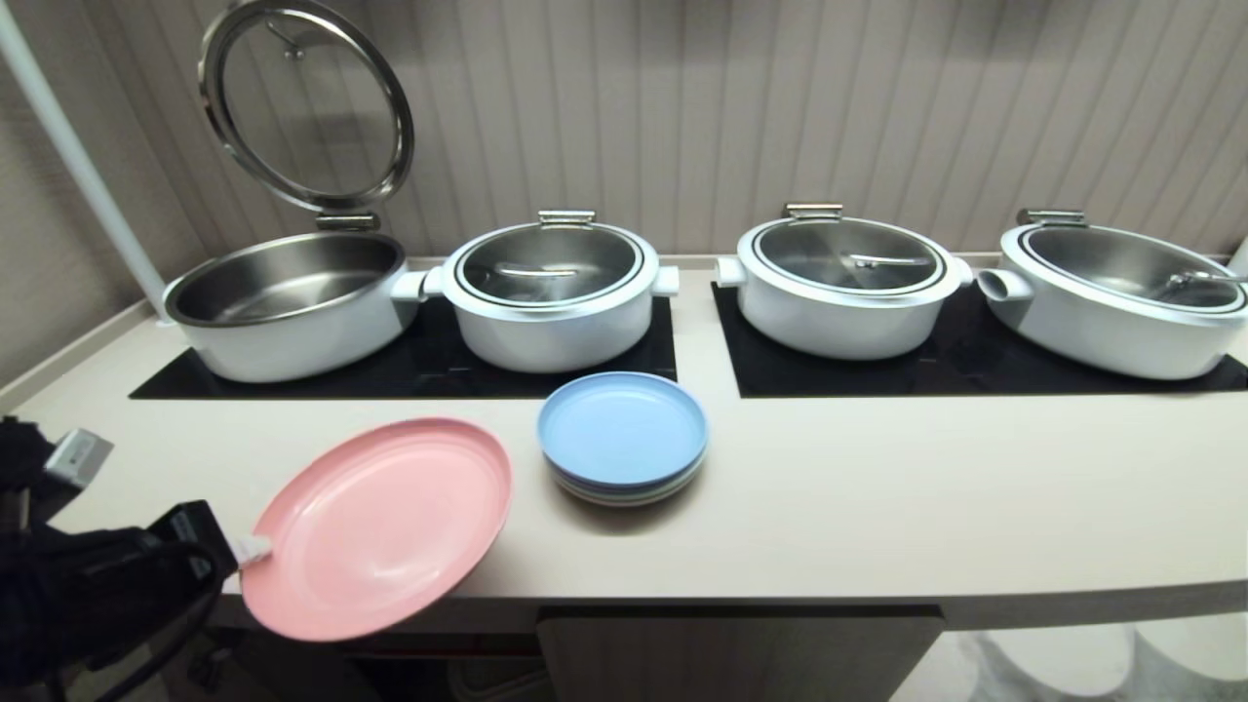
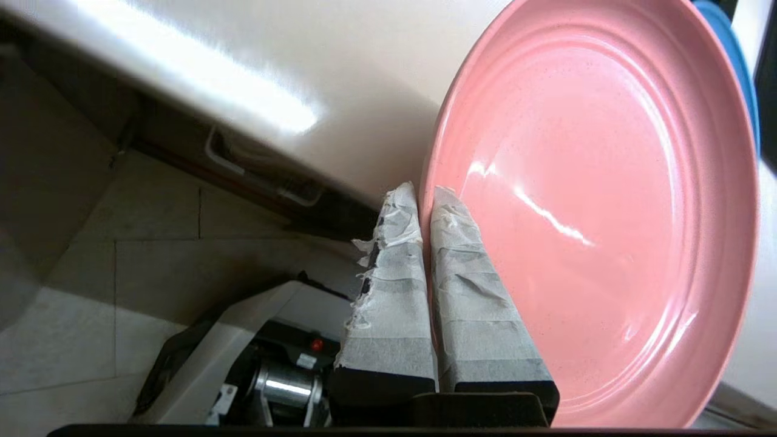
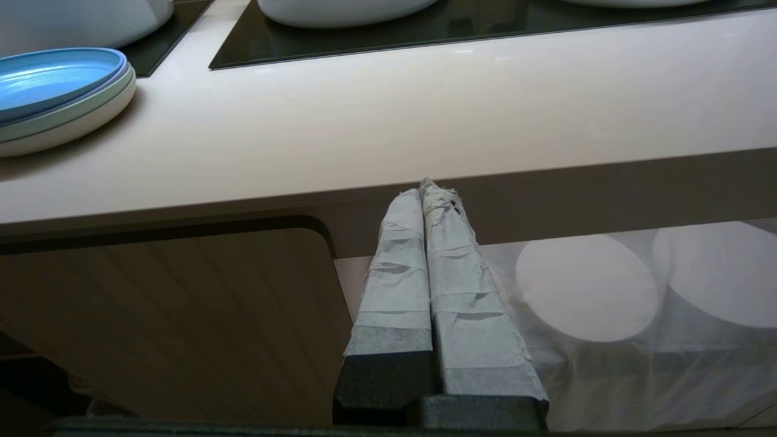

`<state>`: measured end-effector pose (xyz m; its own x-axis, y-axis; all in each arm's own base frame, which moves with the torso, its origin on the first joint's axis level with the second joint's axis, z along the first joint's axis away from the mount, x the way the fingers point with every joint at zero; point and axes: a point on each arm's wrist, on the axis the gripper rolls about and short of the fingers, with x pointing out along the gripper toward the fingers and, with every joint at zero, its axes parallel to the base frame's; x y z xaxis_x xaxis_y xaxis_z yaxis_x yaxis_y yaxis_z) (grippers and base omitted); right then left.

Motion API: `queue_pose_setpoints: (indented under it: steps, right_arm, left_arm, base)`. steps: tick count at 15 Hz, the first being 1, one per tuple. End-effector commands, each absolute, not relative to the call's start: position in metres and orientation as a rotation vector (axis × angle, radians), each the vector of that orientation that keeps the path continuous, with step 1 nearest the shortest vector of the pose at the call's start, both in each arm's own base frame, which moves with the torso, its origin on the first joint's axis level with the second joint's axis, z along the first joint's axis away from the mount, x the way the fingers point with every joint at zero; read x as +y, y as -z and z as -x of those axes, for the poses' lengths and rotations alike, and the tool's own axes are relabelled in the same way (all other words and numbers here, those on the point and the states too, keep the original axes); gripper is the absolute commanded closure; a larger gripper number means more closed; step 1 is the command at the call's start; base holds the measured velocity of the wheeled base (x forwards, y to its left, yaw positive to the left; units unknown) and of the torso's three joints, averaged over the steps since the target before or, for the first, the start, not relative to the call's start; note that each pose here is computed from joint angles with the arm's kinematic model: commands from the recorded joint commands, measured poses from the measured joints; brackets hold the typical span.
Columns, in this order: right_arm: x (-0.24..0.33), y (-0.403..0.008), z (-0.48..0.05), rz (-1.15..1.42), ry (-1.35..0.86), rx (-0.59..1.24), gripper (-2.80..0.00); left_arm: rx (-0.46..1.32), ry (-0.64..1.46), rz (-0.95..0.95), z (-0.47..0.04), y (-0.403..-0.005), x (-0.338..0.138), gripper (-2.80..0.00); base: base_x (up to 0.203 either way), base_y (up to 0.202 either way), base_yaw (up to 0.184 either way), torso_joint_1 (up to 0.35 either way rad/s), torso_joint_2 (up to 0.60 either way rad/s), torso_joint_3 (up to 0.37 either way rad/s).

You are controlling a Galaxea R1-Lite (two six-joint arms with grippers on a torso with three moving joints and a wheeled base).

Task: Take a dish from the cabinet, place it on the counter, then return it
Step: Place it on the table

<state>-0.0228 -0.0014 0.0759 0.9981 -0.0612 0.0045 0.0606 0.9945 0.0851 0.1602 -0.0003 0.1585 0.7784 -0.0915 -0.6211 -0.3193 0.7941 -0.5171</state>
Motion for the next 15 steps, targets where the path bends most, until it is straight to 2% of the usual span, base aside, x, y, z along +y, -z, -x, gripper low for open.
queue_pose_setpoints:
  steps: [1,8,15]
  right_arm:
    - [-0.001,-0.076,0.023,-0.086,0.061,-0.007,0.0]
    - [-0.001,-0.076,0.023,-0.086,0.061,-0.007,0.0]
    - [-0.001,-0.076,0.023,-0.086,0.061,-0.008,0.0]
  left_arm:
    - [0.716,-0.158,0.659,-0.189,-0.148,0.002,0.0]
    - [0.724,-0.167,0.654,-0.251,-0.131,0.005,0.0]
    - [0.689,-0.24,0.649,-0.266,-0.122,0.031,0.0]
  base:
    - [0.0,0.0,0.0,0.0,0.0,0.0]
    - [0.0,0.0,0.0,0.0,0.0,0.0]
    - [0.0,0.0,0.0,0.0,0.0,0.0]
